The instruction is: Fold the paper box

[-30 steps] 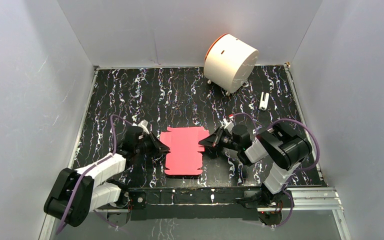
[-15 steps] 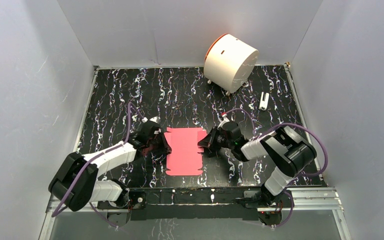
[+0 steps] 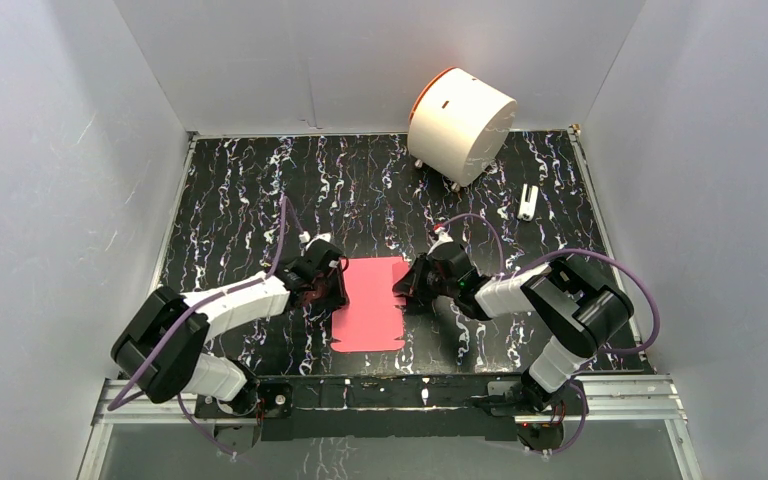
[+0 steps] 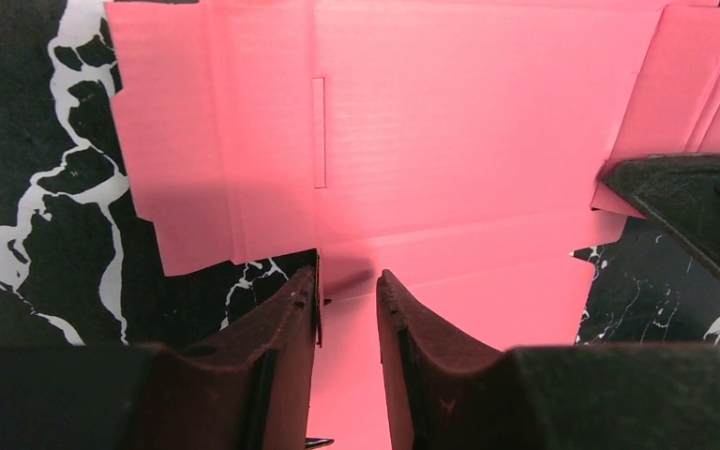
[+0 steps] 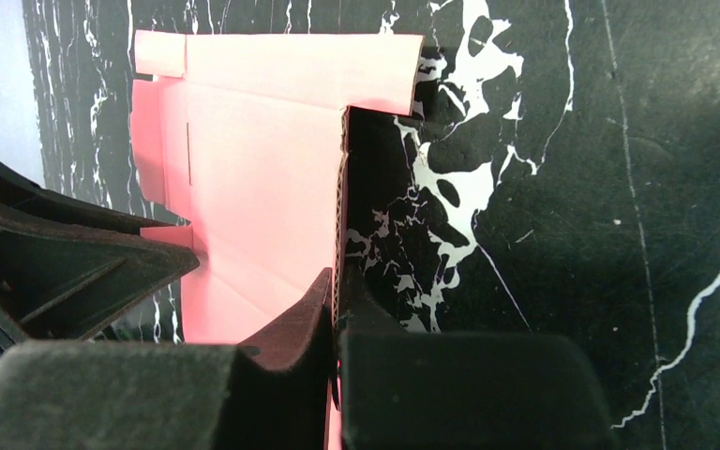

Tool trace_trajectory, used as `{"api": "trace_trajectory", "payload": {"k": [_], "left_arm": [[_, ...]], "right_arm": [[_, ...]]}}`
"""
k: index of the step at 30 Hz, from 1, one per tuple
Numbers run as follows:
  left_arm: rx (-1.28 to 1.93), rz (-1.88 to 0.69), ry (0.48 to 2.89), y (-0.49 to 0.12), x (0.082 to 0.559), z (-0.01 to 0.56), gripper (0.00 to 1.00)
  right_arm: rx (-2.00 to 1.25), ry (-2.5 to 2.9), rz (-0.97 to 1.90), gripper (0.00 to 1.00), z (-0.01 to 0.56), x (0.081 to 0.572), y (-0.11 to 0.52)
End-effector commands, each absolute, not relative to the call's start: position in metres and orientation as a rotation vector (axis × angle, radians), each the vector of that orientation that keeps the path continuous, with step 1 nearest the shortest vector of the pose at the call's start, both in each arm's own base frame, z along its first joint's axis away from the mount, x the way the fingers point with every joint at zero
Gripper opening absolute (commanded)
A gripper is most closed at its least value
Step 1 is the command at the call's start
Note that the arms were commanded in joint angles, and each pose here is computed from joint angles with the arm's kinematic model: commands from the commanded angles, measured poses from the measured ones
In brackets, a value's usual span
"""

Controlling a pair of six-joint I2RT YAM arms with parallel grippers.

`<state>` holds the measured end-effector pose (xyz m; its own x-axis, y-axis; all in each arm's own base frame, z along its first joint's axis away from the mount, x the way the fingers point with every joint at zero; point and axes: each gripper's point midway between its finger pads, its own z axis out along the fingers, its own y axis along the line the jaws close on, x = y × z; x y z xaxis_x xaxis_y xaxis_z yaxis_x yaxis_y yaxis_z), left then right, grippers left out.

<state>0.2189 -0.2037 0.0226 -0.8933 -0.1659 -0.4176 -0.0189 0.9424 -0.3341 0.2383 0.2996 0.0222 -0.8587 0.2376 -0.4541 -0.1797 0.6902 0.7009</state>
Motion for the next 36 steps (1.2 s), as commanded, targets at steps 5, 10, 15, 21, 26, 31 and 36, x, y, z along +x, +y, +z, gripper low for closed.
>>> {"api": "trace_trajectory", "payload": {"k": [5,10,15,21,26,31,36], "left_arm": [[-0.050,-0.417,2.641,-0.228,0.222,0.030,0.28],[0.001,-0.330,2.667,-0.229,0.219,0.025,0.29],[-0.023,-0.313,2.668,-0.227,0.219,0.027,0.32],[-0.075,-0.351,2.623,-0.217,0.224,0.043,0.37],[-0.202,-0.473,2.614,-0.197,0.231,0.052,0.40],[-0.278,-0.608,2.564,-0.188,0.238,0.069,0.43],[-0.338,-0.591,2.574,-0.168,0.245,0.064,0.46]], "right_arm": [[0.005,2.368,0.963,0.09,0.025,0.246,0.304],[-0.001,2.373,0.927,0.10,0.024,0.246,0.303],[-0.001,2.374,0.916,0.11,0.025,0.245,0.301],[0.015,2.350,0.880,0.11,0.028,0.247,0.292],[0.016,2.333,0.876,0.12,0.032,0.246,0.289],[0.005,2.332,0.890,0.13,0.031,0.244,0.290],[-0.007,2.321,0.918,0.13,0.033,0.243,0.293]]}}
